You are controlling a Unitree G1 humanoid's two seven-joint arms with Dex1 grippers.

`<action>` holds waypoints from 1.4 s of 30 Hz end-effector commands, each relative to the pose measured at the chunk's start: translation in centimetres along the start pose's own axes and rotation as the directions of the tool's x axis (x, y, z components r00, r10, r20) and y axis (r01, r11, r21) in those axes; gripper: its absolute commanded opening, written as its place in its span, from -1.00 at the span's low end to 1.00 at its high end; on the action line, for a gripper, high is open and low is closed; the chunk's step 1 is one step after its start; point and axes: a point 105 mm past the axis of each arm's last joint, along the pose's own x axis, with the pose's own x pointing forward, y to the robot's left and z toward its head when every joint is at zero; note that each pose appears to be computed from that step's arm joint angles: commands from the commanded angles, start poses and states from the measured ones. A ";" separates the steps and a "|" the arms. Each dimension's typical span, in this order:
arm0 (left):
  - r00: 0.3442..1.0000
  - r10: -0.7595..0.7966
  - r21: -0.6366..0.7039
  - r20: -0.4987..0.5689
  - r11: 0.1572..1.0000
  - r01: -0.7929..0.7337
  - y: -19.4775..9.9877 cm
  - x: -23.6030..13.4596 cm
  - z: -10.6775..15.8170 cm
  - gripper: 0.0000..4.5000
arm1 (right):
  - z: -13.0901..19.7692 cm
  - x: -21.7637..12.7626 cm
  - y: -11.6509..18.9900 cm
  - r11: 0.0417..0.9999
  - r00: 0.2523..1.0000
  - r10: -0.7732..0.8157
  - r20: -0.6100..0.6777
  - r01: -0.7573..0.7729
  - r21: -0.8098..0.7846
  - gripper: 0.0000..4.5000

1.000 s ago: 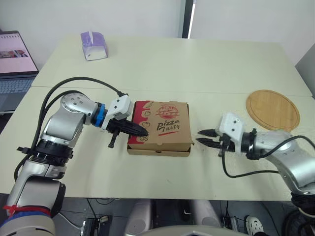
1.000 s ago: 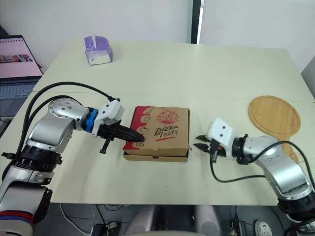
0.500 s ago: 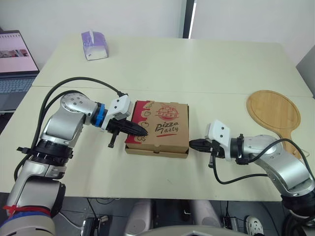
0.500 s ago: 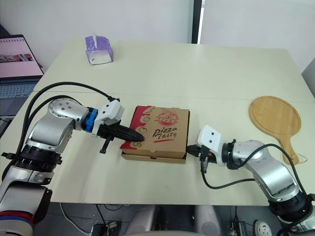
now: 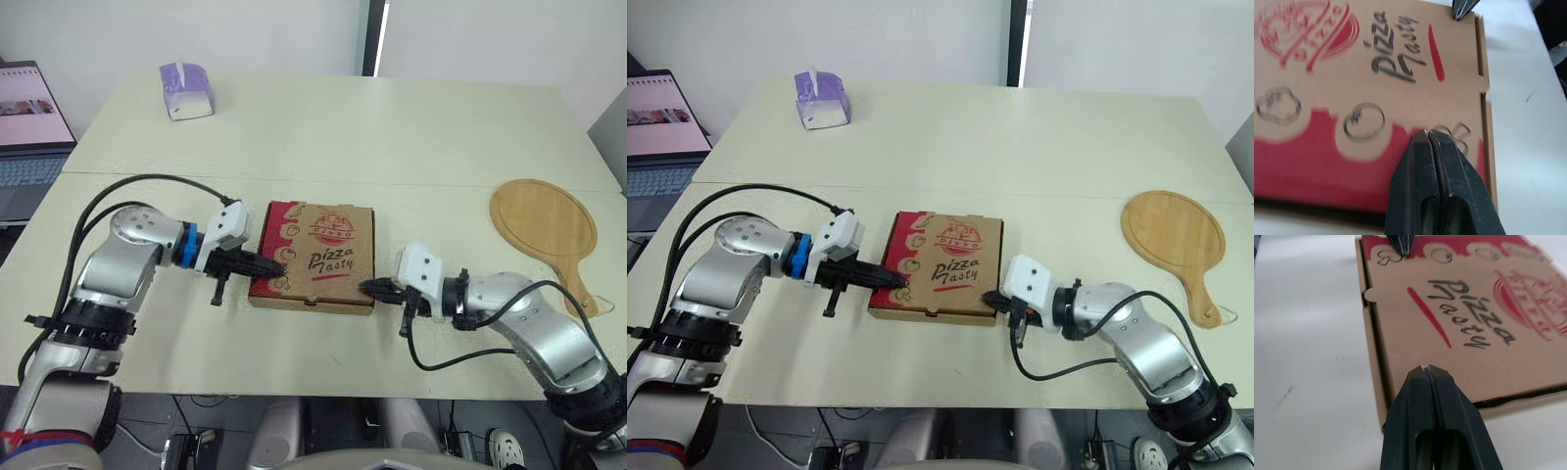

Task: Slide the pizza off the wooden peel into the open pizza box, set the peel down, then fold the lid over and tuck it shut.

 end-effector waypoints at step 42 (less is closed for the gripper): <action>0.810 0.544 -0.352 0.217 0.818 -0.455 -0.6 5.5 0.0 -1.00 | -2.4 -1.9 -4.5 0.936 0.936 -0.352 -0.026 0.352 0.015 -0.98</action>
